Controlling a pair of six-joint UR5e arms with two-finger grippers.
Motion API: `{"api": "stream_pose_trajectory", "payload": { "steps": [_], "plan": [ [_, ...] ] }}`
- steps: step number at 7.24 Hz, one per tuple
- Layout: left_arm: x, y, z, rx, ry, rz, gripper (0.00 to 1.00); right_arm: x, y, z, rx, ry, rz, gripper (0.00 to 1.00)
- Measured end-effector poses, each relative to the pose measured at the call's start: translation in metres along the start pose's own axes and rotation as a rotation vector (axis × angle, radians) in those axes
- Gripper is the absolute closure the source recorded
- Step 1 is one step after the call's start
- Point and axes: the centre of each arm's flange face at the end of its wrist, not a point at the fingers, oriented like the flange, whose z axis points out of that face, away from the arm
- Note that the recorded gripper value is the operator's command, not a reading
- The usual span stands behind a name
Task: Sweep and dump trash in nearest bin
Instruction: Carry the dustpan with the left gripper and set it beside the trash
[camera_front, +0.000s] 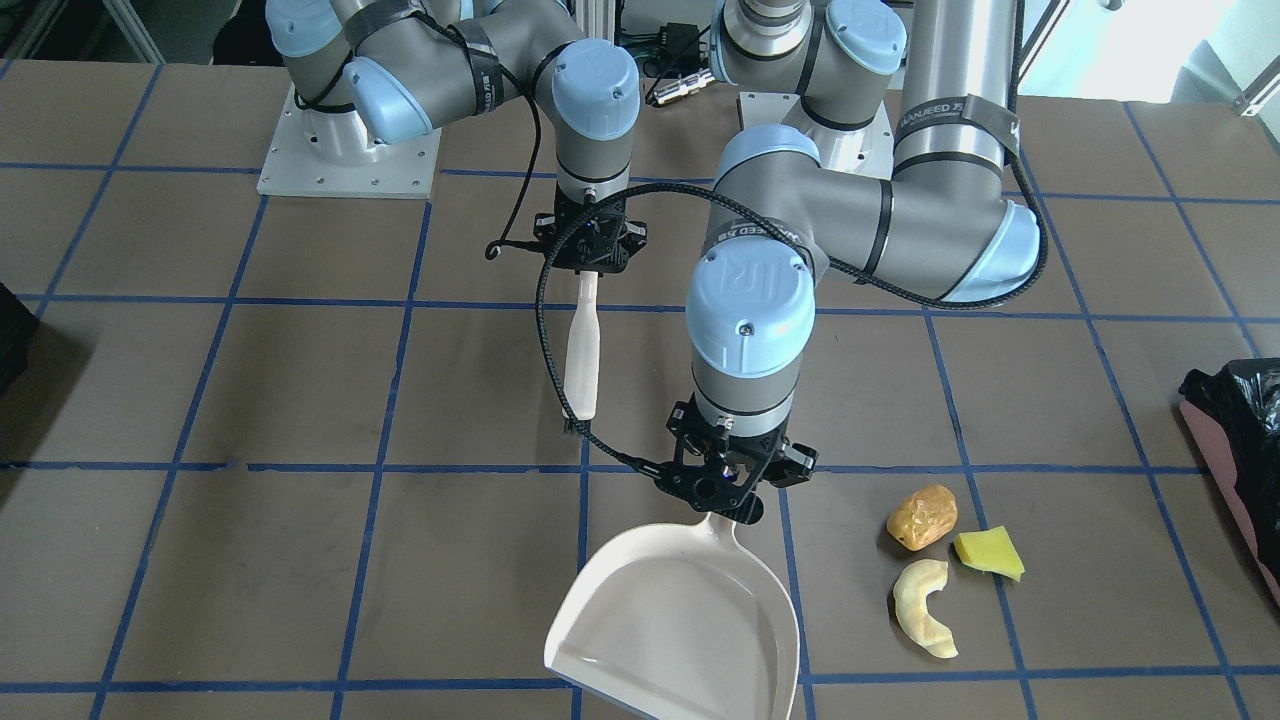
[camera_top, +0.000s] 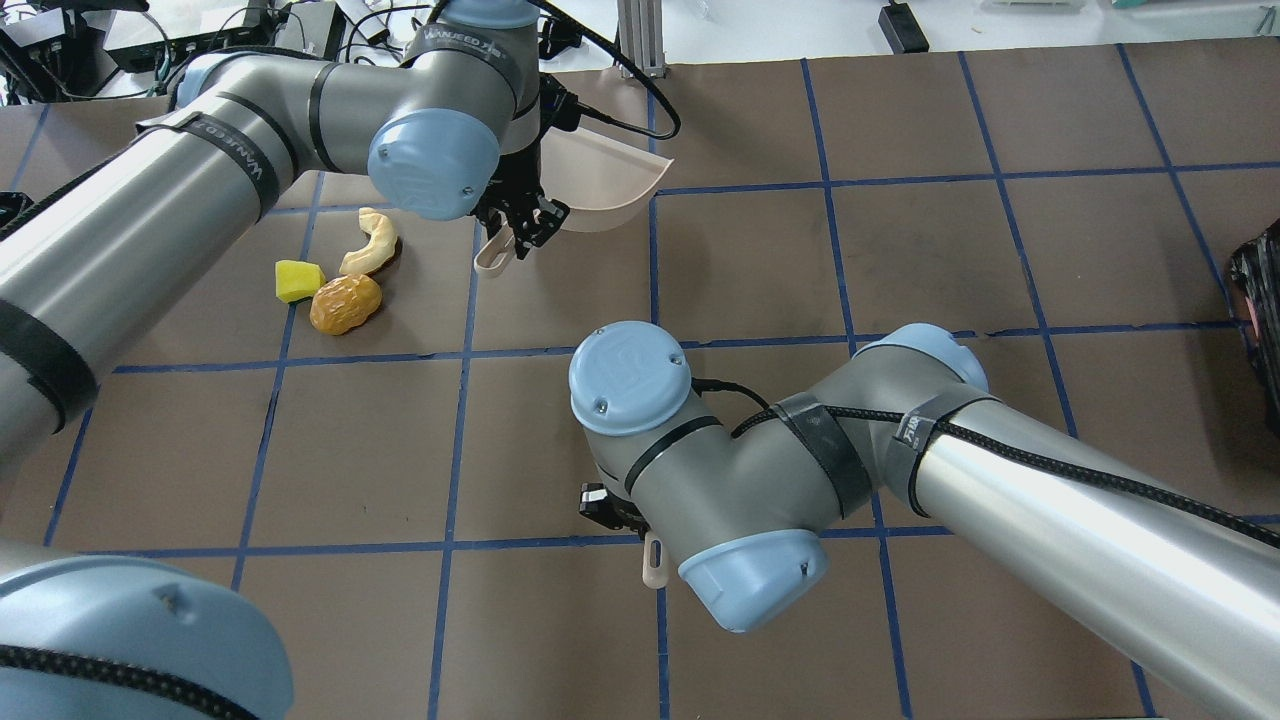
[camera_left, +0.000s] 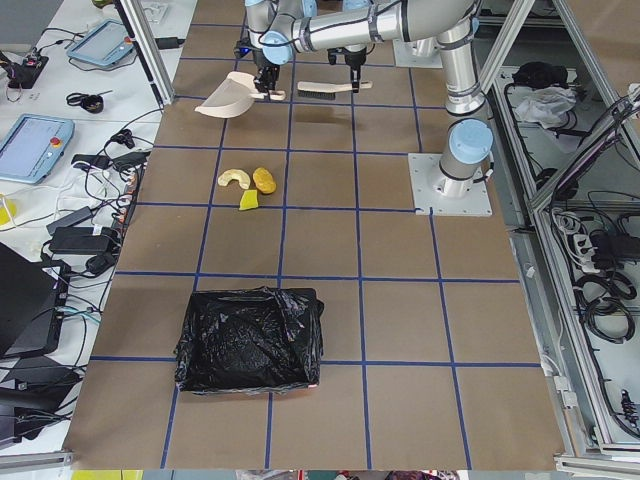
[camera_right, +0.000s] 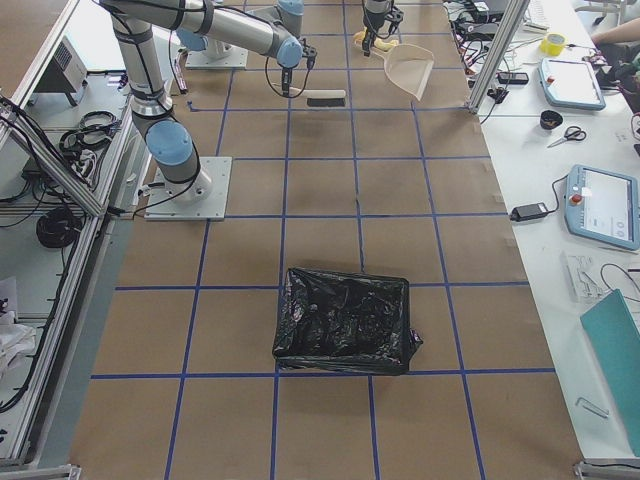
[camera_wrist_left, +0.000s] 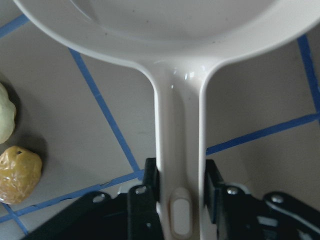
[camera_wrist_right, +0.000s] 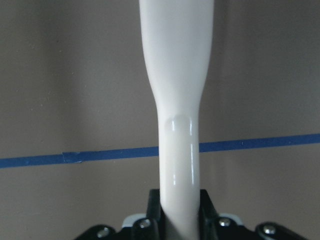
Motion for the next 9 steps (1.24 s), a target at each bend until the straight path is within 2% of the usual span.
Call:
{"api": "stream_pose_trajectory", "payload": {
  "steps": [3, 7, 9],
  "plan": [
    [-0.081, 0.036, 0.005, -0.024, -0.012, 0.240, 1.00, 0.002, 0.003, -0.006, -0.003, 0.005, 0.000, 1.00],
    [-0.201, 0.103, -0.007, -0.023, -0.011, 0.431, 1.00, 0.003, 0.001, -0.014, 0.012, -0.003, 0.006, 1.00],
    [-0.276, 0.152, 0.001, -0.030, 0.007, 0.532, 1.00, 0.006, -0.007, -0.043, 0.030, -0.013, 0.023, 1.00]
  ]
}}
